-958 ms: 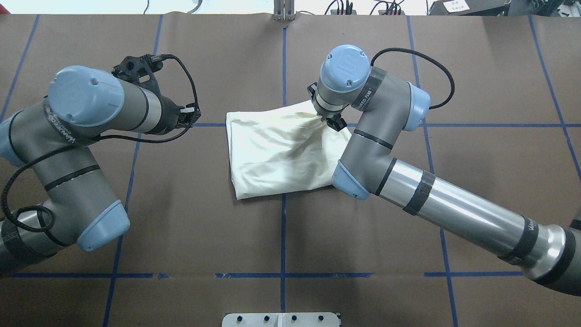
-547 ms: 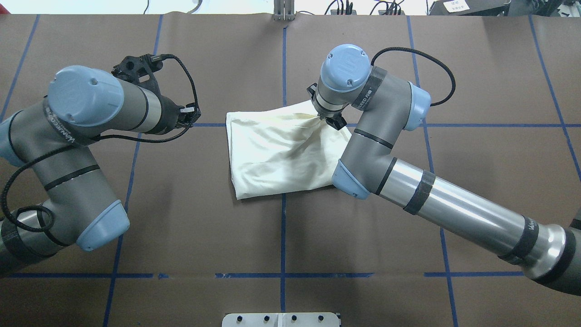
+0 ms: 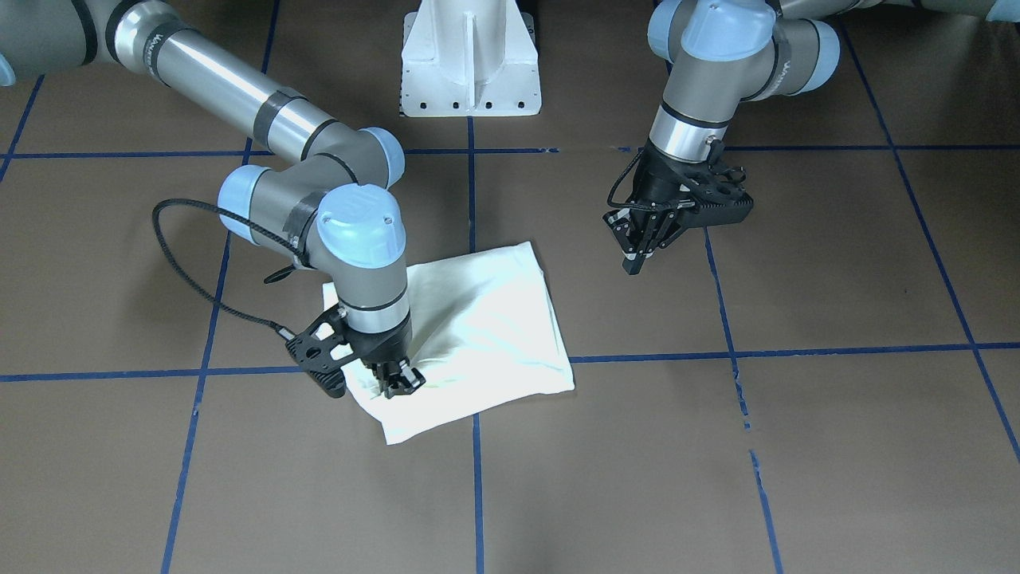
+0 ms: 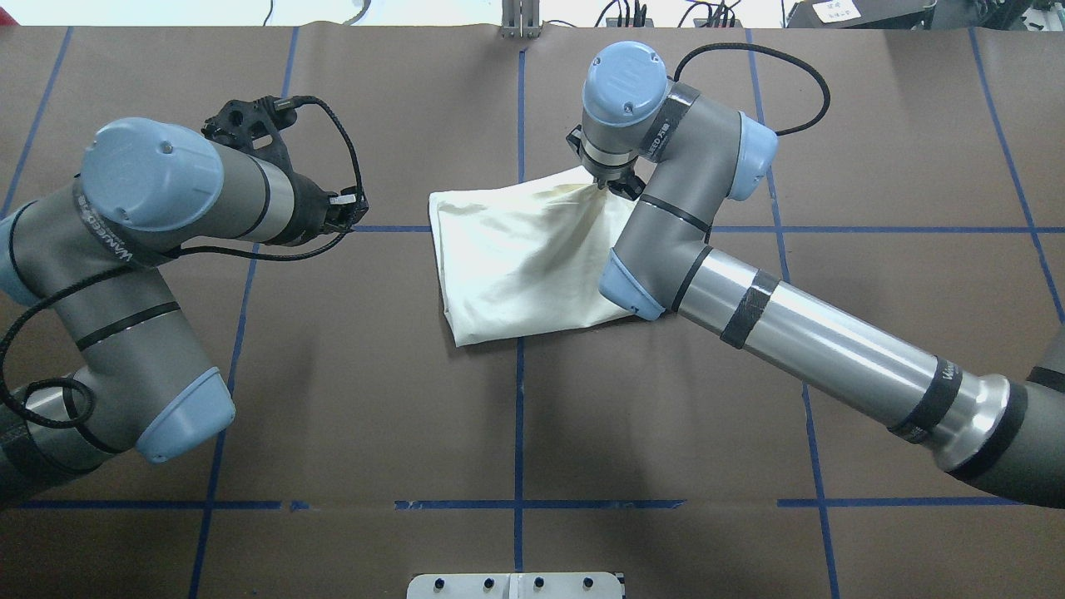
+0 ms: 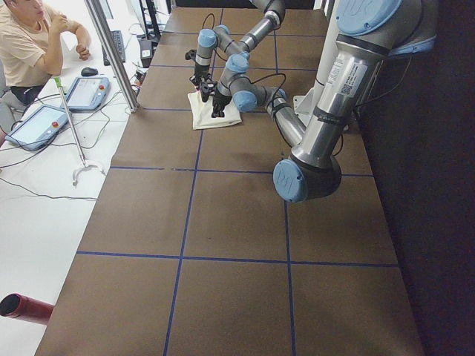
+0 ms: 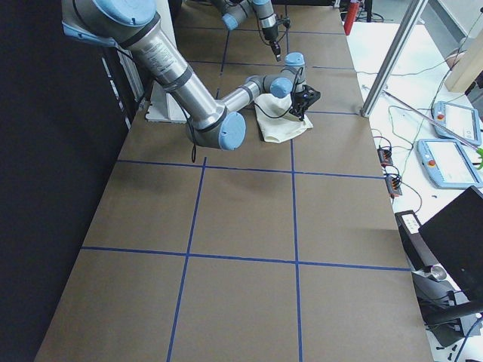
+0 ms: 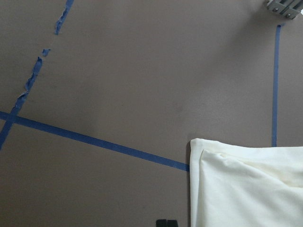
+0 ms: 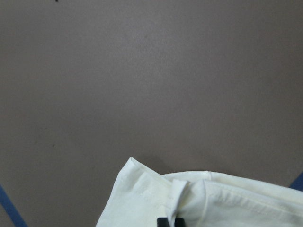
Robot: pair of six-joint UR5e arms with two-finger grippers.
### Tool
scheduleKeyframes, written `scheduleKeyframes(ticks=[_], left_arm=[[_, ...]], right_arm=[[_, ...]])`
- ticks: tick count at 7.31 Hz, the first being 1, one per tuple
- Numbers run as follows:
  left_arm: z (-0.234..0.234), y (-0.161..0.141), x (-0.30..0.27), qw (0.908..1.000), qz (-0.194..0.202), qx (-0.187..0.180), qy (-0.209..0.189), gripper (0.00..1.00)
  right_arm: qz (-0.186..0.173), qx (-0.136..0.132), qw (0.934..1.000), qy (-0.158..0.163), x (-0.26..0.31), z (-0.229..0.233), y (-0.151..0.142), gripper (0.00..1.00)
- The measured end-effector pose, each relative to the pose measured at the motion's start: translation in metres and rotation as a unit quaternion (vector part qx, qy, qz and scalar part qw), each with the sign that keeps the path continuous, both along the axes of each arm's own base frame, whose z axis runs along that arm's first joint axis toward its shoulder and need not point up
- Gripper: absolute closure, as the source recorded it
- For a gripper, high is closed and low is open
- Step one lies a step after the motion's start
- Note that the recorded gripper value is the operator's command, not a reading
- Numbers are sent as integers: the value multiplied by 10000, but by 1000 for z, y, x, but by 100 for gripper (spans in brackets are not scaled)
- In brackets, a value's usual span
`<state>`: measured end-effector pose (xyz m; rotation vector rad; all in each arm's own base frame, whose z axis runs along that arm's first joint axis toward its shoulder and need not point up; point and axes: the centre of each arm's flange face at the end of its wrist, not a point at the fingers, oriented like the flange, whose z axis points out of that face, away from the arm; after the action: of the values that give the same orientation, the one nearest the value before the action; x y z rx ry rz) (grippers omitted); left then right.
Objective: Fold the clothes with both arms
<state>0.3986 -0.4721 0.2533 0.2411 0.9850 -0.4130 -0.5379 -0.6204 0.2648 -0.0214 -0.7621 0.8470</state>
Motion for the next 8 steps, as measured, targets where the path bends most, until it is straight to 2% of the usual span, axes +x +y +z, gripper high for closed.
scheduleKeyframes(ticks=[2,3,4,5,6,7,8], left_arm=[[-1,1,-1,10000,-5,-2,3,100],[-1,1,-1,10000,-4,-2,-2,100],[-1,1,-1,10000,-3,-2,-2,100],[-1,0,-2,10000,-9,-1,-2,100],[-1,-1,-3,10000,-17,1,-1,100],[-1,-1,-4,10000,-23,4,-2,100],[-1,-2,-4,10000,-26,4,-1,100]], right_arm=[[-123,-5,9997,220,13,13,-22,0],[-180,-109,9998,57,30,-3,-29,0],[-295,-176,9992,-204,45,-22,-23,0],[-427,-113,9983,-389,52,-29,4,85],[-510,-8,9974,-500,52,-27,39,100],[-529,53,9972,-526,44,-24,68,100],[-613,159,9972,-409,29,-18,83,100]])
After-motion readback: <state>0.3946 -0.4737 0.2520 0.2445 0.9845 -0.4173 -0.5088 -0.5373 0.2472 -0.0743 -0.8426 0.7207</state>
